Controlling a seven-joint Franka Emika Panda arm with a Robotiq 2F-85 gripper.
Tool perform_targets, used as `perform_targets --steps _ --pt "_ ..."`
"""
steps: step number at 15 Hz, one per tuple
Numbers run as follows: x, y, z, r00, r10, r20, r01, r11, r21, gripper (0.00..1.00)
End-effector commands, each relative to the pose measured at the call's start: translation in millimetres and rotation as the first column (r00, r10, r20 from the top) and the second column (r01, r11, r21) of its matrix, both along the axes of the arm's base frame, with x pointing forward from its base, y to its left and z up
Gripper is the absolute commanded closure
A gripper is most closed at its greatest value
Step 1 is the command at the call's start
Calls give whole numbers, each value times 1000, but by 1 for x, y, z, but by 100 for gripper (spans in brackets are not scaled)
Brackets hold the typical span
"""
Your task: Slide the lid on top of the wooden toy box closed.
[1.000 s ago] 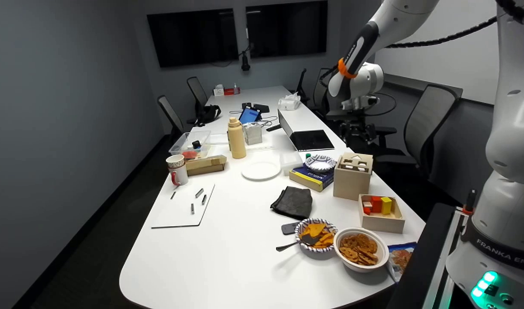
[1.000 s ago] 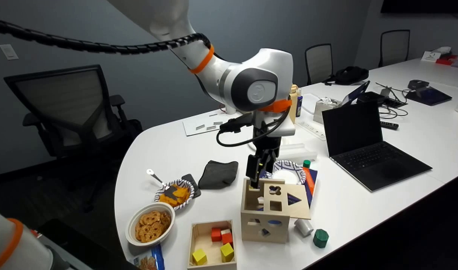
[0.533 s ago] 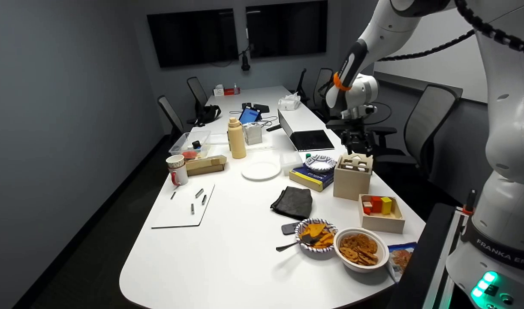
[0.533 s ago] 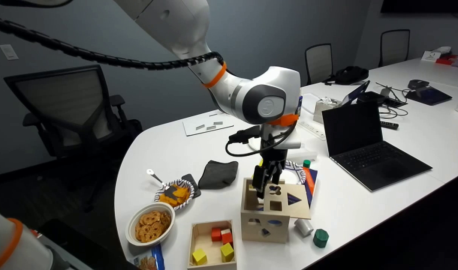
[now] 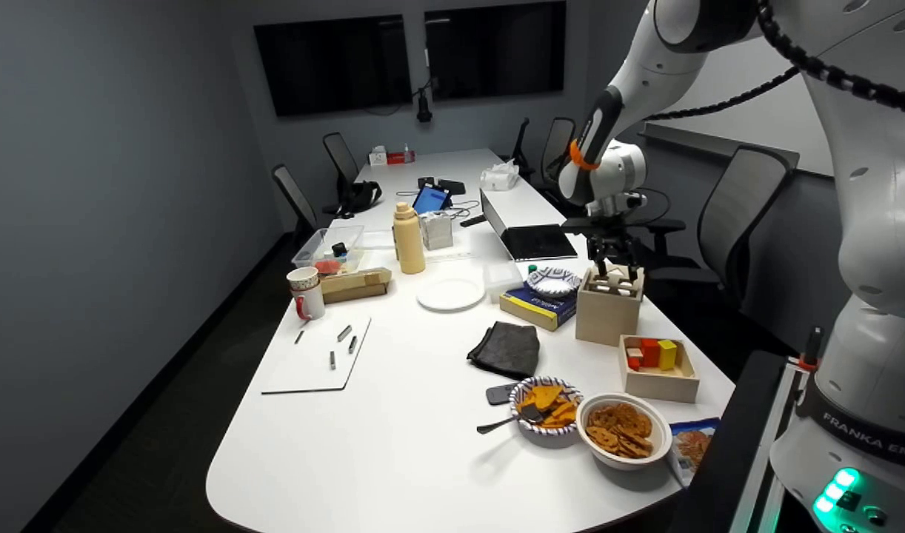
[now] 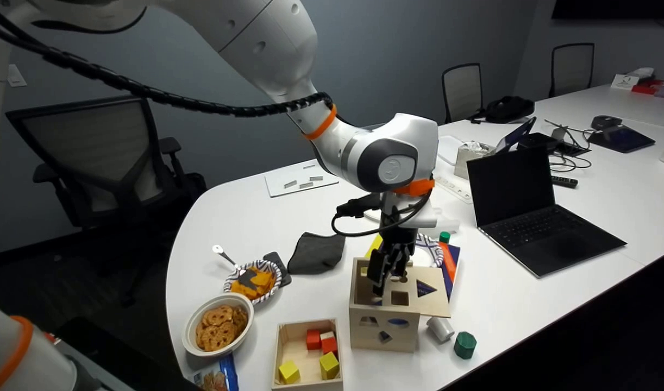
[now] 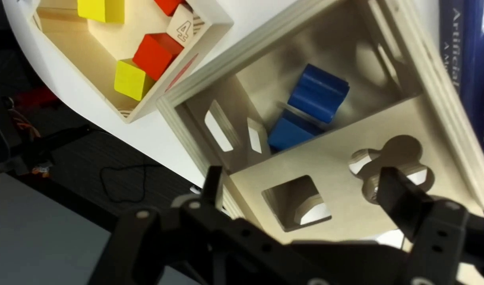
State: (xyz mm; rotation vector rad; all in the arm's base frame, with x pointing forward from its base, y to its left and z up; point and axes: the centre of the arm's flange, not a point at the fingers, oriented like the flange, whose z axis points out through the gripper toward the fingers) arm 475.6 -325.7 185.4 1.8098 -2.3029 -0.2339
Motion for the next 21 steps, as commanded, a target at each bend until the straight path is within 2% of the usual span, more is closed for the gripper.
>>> perform_targets --steps 1,10,21 --pt "9 -5 -8 1000 -27 -7 27 1000 8 0" --pt "6 7 -19 999 -32 -21 33 998 50 0" --pt "-12 33 -26 997 -78 -22 80 992 97 0"
